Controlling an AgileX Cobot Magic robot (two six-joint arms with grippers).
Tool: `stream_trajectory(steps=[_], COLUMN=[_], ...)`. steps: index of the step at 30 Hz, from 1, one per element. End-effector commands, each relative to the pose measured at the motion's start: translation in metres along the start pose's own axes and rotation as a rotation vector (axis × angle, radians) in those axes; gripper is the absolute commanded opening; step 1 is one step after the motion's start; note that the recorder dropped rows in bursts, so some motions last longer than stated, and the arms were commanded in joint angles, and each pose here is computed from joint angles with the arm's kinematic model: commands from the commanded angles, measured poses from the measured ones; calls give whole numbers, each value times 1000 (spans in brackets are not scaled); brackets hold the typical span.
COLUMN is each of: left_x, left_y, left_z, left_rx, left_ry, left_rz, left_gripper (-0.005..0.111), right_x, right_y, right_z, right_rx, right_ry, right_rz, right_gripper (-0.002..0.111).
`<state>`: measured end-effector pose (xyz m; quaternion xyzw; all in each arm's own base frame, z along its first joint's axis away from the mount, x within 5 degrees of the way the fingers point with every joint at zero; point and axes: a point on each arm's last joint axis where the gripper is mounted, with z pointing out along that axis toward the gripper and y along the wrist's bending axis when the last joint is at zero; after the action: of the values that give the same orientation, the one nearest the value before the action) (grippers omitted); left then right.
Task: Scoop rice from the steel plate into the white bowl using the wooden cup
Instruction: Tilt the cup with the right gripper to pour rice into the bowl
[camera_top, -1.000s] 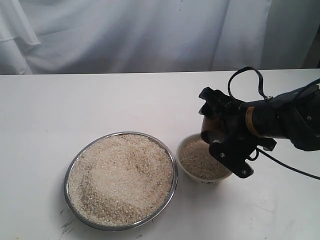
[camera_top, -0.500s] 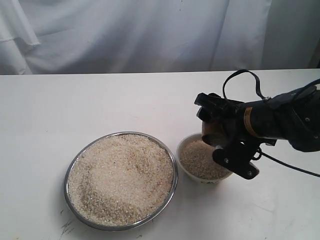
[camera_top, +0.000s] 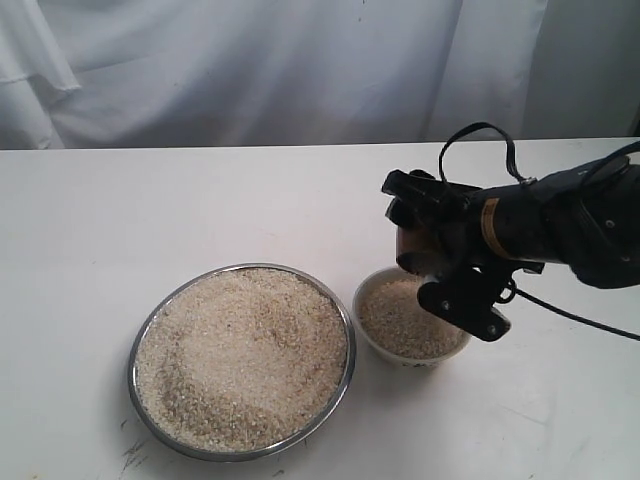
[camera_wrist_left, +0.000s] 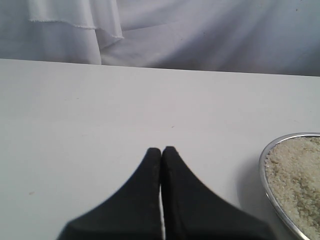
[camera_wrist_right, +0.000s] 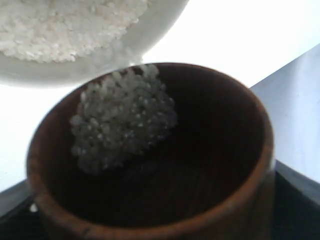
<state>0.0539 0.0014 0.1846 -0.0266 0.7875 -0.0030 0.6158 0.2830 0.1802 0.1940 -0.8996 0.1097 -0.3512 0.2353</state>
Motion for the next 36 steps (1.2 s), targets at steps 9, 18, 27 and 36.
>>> stream_trajectory(steps=[9,18,27,36], left_x=[0,0,0,0], left_y=[0,0,0,0], left_z=[0,0,0,0], left_rx=[3,3,3,3], left_ry=[-12,-12,-12,-12], left_rz=[1,1,1,1], left_gripper=[0,0,0,0], right_x=[7,8,17,17], right_y=[-6,-6,-16,-16], right_z=[-1,-1,-3,-3], right_rx=[7,-1,31,30], right_ry=[34,48,70,71], right_rz=[-78,-129,-136,-183], right_gripper=[0,0,0,0])
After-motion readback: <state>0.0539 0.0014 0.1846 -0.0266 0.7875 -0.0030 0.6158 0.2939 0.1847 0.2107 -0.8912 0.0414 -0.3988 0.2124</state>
